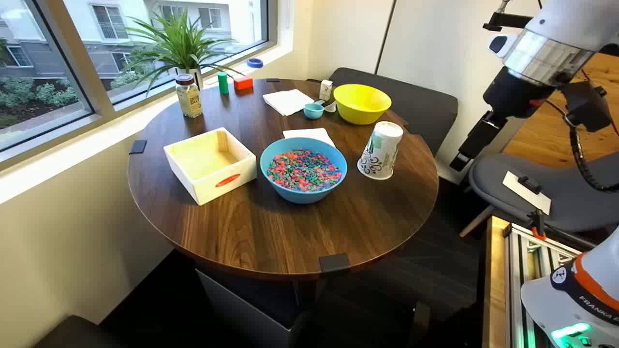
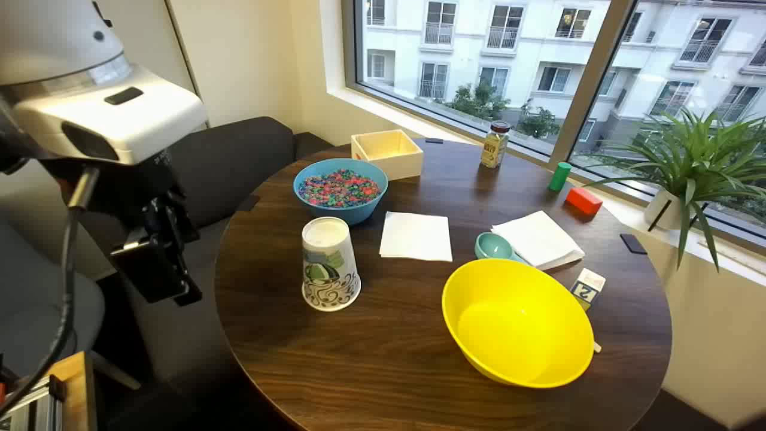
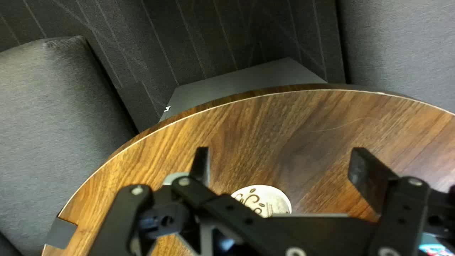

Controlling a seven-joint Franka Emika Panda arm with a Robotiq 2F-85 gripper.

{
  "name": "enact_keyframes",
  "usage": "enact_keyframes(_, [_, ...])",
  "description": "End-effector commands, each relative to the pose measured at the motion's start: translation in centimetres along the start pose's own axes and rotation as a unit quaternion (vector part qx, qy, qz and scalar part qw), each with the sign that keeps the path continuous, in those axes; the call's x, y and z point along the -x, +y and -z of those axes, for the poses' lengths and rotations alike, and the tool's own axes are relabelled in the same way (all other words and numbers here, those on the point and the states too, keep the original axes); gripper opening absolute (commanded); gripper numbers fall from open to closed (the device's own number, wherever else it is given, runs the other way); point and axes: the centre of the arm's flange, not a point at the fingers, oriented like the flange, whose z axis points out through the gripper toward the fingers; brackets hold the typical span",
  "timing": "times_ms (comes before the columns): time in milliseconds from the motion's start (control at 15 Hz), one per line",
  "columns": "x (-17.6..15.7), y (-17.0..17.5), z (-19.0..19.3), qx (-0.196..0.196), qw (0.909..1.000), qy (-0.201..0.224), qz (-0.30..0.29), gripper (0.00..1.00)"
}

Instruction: Place the coffee cup upright

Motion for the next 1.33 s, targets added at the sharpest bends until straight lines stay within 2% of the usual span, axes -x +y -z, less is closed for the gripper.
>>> enact_keyframes(0, [0.0, 0.0, 0.0, 0.000, 1.0000, 0.000, 0.000, 1.00])
enact_keyframes(400, [0.0, 0.0, 0.0, 0.000, 1.0000, 0.000, 0.000, 1.00])
enact_keyframes(533, [-1.0, 0.9, 0.2, 0.010, 0.9998, 0.019, 0.001, 1.00])
enact_keyframes(667, [-1.8, 1.6, 0.7, 0.029, 0.9980, 0.055, 0.005, 1.00])
enact_keyframes(933, [-3.9, 3.2, 2.6, 0.040, 0.9921, 0.119, -0.004, 1.00])
enact_keyframes(1200, [-6.2, 3.6, 2.1, 0.027, 0.9892, 0.143, -0.016, 1.00])
enact_keyframes(1267, [-6.8, 3.8, 1.9, 0.034, 0.9879, 0.150, -0.022, 1.00])
